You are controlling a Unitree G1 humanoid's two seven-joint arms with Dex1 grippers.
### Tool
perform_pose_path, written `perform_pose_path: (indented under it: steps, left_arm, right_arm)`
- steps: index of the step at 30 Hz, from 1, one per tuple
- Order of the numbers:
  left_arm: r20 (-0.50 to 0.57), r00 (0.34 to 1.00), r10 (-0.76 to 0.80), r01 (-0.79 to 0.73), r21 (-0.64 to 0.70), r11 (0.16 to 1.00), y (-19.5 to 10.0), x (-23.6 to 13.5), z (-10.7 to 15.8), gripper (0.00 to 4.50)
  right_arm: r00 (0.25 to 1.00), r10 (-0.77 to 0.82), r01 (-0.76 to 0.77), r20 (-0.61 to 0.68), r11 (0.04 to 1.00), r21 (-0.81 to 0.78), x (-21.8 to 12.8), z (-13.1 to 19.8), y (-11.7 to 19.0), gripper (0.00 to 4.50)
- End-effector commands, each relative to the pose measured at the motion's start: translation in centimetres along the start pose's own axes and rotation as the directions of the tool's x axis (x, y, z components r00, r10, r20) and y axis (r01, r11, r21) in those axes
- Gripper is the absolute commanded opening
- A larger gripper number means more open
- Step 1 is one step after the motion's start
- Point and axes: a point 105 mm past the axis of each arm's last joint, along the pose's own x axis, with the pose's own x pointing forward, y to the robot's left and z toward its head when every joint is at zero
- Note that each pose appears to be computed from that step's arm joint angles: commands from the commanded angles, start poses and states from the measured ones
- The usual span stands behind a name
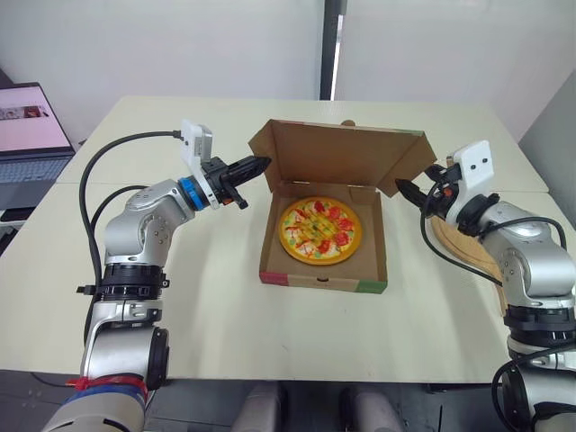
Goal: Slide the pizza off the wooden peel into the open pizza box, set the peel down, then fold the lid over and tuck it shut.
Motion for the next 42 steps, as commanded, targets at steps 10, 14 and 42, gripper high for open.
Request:
perform_pose_path:
  steps: [10,14,42]
  left_arm:
    - [0.045,0.999,-0.019,0.016,0.055,0.998,-0.7,0.4,2.1,0.0]
    - [0.018,1.0,-0.001,0.0,0.068,0.998,-1.2,0.9,2.7,0.0]
    - [-0.124,0.992,0.014,-0.017,-0.02,1.0,-3.3,2.4,4.1,0.0]
  right_arm:
    - [0.995,-0.007,0.009,0.104,1.0,-0.018,0.1,3.8,0.9,0.03]
    - [0.994,-0.029,0.034,0.105,0.999,-0.039,0.3,5.1,1.3,0.03]
    - [0.991,-0.13,0.128,0.01,0.984,0.125,0.7,6.9,4.4,0.03]
